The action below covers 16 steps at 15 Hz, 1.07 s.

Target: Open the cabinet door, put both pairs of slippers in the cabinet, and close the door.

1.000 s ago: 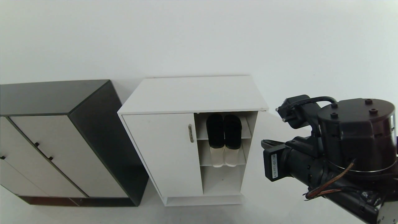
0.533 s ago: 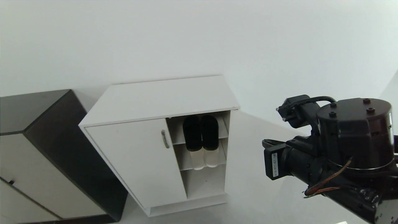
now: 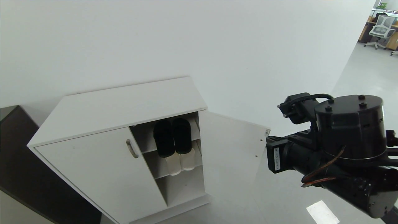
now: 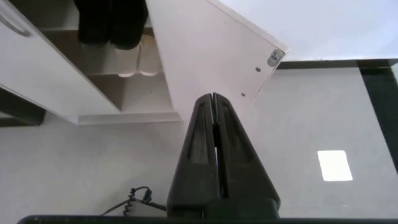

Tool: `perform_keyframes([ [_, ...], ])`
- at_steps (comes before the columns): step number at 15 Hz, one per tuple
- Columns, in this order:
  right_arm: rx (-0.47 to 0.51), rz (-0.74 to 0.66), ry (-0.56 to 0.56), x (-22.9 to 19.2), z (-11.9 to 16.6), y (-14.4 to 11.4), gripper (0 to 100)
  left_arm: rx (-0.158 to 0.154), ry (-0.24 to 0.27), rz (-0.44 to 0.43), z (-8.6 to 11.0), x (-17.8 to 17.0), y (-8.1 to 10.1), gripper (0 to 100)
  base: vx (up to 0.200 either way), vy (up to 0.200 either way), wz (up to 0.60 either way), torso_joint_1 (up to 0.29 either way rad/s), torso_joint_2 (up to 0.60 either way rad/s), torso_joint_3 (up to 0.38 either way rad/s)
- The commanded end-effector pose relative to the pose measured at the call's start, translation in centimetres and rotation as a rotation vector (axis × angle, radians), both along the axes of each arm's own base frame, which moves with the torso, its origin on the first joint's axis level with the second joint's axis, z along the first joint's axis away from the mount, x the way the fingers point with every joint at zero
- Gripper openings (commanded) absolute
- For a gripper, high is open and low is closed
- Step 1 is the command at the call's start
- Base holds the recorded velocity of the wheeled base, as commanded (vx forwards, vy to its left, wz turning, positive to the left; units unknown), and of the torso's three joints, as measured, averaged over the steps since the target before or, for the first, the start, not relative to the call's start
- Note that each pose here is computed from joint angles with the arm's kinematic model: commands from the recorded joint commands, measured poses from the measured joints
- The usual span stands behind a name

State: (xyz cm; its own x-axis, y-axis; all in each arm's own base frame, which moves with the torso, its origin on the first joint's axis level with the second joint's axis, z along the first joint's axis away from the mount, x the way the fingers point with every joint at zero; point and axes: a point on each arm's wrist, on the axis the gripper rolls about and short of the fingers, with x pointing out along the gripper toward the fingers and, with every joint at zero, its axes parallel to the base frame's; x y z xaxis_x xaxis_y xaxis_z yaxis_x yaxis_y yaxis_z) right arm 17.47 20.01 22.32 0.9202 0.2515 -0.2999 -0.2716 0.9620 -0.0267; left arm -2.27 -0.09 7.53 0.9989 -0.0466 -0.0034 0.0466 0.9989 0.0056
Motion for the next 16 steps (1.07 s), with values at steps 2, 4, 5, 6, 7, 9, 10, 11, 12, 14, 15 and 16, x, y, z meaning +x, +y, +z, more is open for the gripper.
perform_keyframes([
  [2,0.014,-0.064,-0.028,2.1,0.8,-0.5,0,0.002,0.0,0.001,0.0,0.0,0.0,0,0.0,0.0,0.0,0.0,0.0,0.0],
  [4,0.03,-0.106,-0.042,3.3,1.8,-0.9,0,0.005,-0.001,0.001,0.0,0.0,0.0,0,0.0,0.0,0.0,0.0,0.0,0.0],
  [5,0.039,-0.133,-0.048,4.1,2.4,-1.2,0,0.005,-0.001,-0.001,0.0,0.0,0.0,0,0.0,0.0,0.0,0.0,0.0,0.0],
  [6,0.047,-0.152,-0.046,4.7,2.7,-1.4,0,0.005,-0.001,-0.001,0.0,0.0,0.0,0,0.0,0.0,0.0,0.0,0.0,0.0],
  [7,0.053,-0.175,-0.042,5.3,2.6,-1.6,0,0.003,0.0,-0.001,0.0,0.0,0.0,0,0.0,0.0,0.0,0.0,0.0,0.0],
  [9,0.055,-0.216,-0.028,6.6,2.0,-1.9,0,0.003,0.0,-0.001,0.0,0.0,0.0,0,-0.1,0.0,0.0,0.001,0.0,-0.001],
  [10,0.065,-0.232,-0.026,7.2,1.9,-2.0,0,0.003,0.0,0.001,0.0,0.0,0.0,0,-0.2,0.0,0.0,0.002,0.0,0.002],
  [11,0.075,-0.241,-0.022,7.8,1.8,-1.9,0,0.003,0.0,-0.001,0.0,0.0,0.0,0,-0.2,0.0,0.0,0.007,0.0,-0.002],
  [12,0.084,-0.241,-0.016,8.3,1.6,-1.9,0,0.003,0.0,0.001,0.0,0.0,0.0,0,-0.2,0.0,0.0,0.017,0.01,-0.002],
  [14,0.152,-0.22,-0.004,9.9,1.9,-1.8,0,0.003,0.0,0.001,0.0,0.0,0.0,0,-0.2,0.0,0.0,-0.007,0.0,0.002],
  [15,0.17,-0.226,-0.004,10.4,1.9,-1.8,0,0.003,0.0,0.001,0.0,0.0,0.0,0,0.0,0.0,0.0,0.0,0.0,0.0],
  [16,0.19,-0.246,0.002,11.7,1.5,-1.9,0,0.005,-0.001,-0.001,0.0,0.0,0.0,0,0.0,0.0,0.0,0.0,0.0,0.0],
])
